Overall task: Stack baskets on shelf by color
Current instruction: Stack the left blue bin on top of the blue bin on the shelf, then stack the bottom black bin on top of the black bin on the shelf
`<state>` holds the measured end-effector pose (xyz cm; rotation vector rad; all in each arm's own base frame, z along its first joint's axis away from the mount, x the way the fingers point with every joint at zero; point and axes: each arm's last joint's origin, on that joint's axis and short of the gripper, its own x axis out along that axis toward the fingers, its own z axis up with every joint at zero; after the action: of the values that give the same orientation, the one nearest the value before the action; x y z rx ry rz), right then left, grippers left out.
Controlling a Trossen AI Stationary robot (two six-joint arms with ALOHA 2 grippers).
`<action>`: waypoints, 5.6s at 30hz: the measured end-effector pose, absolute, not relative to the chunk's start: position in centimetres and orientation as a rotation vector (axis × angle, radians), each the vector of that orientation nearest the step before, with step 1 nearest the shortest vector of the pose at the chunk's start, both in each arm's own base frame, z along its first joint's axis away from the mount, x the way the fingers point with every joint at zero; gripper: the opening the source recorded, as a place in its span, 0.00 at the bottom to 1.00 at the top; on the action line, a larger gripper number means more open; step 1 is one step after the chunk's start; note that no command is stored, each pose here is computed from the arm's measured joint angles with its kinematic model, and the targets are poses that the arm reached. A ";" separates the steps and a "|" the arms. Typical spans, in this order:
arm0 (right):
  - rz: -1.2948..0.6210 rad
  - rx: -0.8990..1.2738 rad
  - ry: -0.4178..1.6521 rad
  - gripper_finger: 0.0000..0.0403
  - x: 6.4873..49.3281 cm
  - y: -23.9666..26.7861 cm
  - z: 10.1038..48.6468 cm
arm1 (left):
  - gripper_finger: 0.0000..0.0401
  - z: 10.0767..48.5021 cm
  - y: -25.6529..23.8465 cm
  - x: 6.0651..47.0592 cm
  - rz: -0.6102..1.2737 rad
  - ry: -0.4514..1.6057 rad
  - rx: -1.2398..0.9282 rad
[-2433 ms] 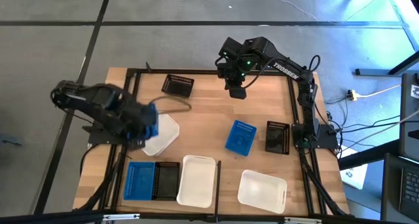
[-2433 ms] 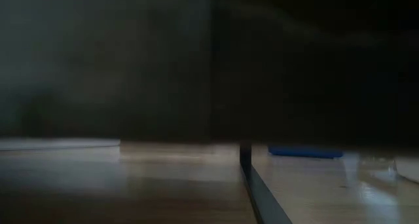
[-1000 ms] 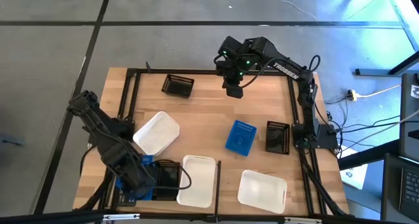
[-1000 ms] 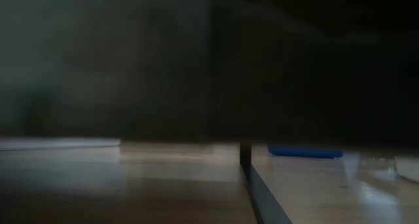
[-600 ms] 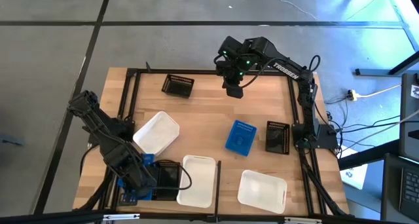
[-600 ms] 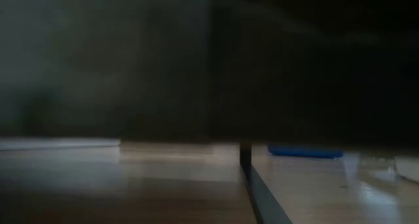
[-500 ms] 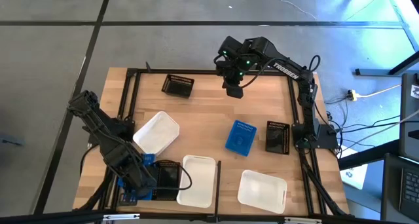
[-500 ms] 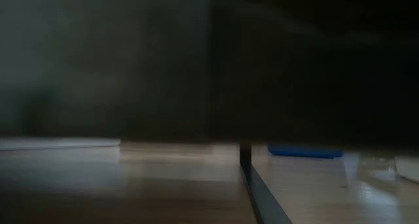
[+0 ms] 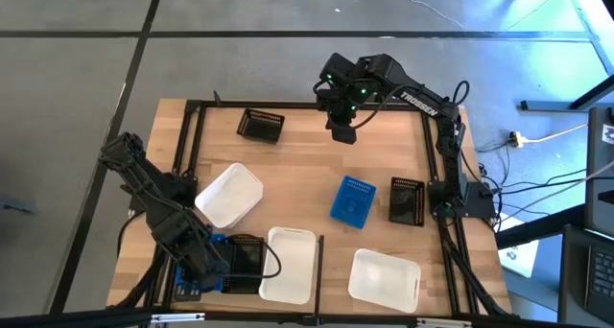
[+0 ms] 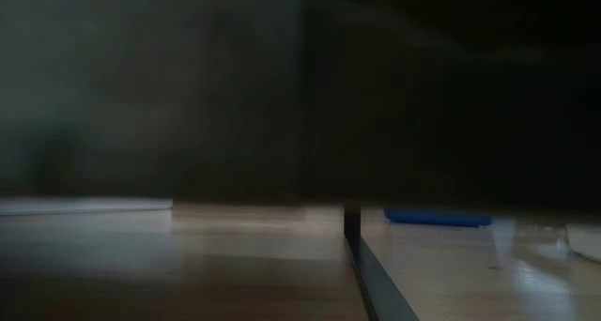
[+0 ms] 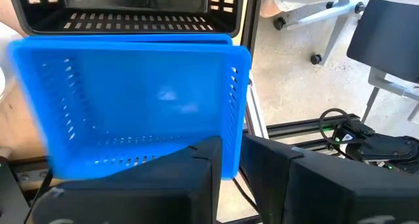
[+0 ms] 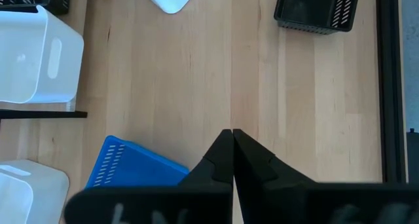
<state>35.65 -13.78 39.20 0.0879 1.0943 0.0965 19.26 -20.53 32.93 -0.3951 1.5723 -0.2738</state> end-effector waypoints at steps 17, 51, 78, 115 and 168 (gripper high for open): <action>0.158 0.067 1.072 0.00 34.3 -13.0 40.5 | 0.14 35.1 -17.7 18.3 0.060 1.322 -0.488; -0.629 0.848 1.195 0.00 19.9 -3.0 35.3 | 0.14 37.6 -6.3 18.4 0.680 0.963 -0.360; -0.810 1.149 1.323 0.17 19.7 -2.3 24.5 | 0.14 37.6 -5.6 18.7 0.666 0.986 -0.294; -0.933 1.307 1.301 0.17 17.6 -1.9 16.1 | 0.14 37.6 -5.6 18.7 0.661 0.990 -0.286; -0.790 0.945 1.352 0.01 18.6 -2.4 19.2 | 0.14 37.7 -5.7 18.7 0.652 0.987 -0.295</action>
<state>18.55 -2.39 19.17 0.9449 1.3518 -0.7898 18.74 -5.66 37.66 -0.2949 0.9870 0.6518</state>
